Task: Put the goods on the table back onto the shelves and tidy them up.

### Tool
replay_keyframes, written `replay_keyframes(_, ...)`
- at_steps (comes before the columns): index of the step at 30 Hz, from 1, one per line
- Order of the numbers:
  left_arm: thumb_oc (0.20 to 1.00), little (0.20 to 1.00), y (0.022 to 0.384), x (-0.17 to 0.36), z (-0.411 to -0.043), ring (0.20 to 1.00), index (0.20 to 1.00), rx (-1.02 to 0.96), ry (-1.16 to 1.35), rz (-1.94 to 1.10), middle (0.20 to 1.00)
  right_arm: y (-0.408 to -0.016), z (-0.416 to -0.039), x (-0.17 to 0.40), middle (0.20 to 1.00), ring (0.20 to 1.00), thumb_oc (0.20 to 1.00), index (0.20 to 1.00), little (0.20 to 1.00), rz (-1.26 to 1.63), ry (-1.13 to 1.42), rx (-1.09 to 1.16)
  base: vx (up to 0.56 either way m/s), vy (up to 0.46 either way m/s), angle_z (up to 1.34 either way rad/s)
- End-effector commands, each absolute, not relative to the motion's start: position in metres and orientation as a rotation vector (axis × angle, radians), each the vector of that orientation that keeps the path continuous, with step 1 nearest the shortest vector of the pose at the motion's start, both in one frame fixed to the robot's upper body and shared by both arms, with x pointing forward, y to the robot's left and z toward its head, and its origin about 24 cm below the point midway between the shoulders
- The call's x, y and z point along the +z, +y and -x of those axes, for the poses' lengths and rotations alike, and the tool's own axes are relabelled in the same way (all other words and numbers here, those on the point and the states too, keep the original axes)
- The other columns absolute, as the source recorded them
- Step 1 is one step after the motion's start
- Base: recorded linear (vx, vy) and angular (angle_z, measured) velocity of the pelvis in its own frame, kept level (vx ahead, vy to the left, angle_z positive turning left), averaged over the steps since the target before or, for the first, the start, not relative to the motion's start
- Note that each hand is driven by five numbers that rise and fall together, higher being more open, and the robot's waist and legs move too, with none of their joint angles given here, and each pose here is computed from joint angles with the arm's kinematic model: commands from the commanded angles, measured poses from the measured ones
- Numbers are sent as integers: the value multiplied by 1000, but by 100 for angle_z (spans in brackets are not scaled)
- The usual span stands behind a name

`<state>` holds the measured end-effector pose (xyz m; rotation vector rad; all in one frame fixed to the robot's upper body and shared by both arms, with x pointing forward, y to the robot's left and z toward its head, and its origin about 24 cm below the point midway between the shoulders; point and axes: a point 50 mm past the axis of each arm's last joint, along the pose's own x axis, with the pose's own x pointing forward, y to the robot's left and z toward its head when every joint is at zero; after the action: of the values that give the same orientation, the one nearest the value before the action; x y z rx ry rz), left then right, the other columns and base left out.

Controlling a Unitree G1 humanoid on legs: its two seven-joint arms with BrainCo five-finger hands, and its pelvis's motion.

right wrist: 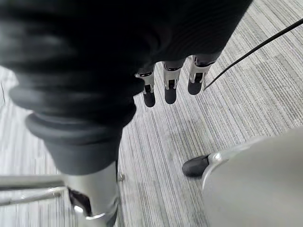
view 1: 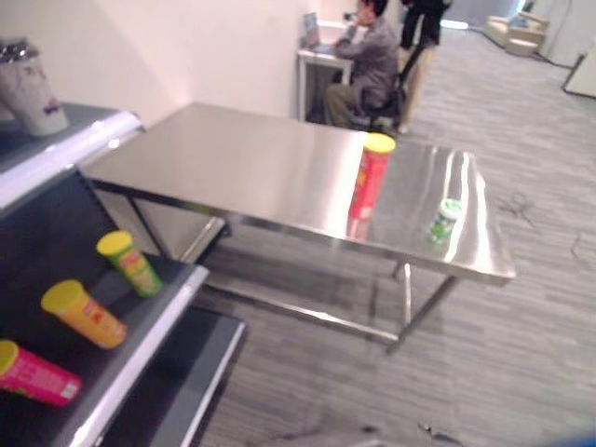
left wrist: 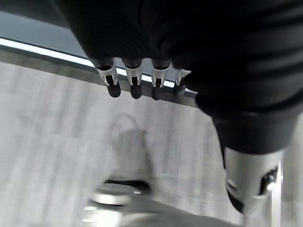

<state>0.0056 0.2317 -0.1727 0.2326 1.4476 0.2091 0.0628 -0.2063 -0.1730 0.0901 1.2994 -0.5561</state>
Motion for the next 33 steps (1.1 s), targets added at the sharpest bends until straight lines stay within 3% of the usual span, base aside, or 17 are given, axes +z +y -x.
replay_keyframes(1, 1000, 1000, 224, -173, -34, 1000, 1000, 179, 1400, -235, 1000, -220, -77, -168, 1000, 1000, 1000, 1000, 1000, -12, 1240, -532, 113, -155, 32)
replay_keyframes(7, 1000, 1000, 222, -173, -38, 1000, 1000, 110, 1366, -298, 1000, -235, -123, -150, 1000, 1000, 1000, 1000, 1000, 87, 1018, -452, 66, -99, 10)
replay_keyframes(12, 1000, 1000, 224, -174, -29, 1000, 1000, 105, 1392, -252, 1000, -295, -172, -79, 1000, 1000, 1000, 1000, 1000, 67, 536, -529, 69, -96, -13)
replay_keyframes(16, 1000, 1000, 219, -174, -32, 1000, 1000, 52, 1379, -251, 1000, -330, -165, -54, 1000, 1000, 1000, 1000, 1000, 25, 415, -637, 65, -45, -16)
replay_keyframes(23, 1000, 1000, 219, -174, -35, 1000, 1000, -55, 1401, -291, 1000, -386, -142, -28, 1000, 1000, 1000, 1000, 1000, 81, 426, -780, 41, -36, -4)
replay_keyframes(31, 1000, 1000, 215, -174, -45, 1000, 1000, -64, 1342, -276, 1000, -379, -186, 83, 1000, 1000, 1000, 1000, 1000, 386, -50, -639, 31, -7, -7)
replay_keyframes(33, 1000, 1000, 212, -173, -48, 1000, 1000, -154, 1306, -312, 1000, -345, -221, 156, 1000, 1000, 1000, 1000, 1000, 665, -311, -395, 23, 26, 4)
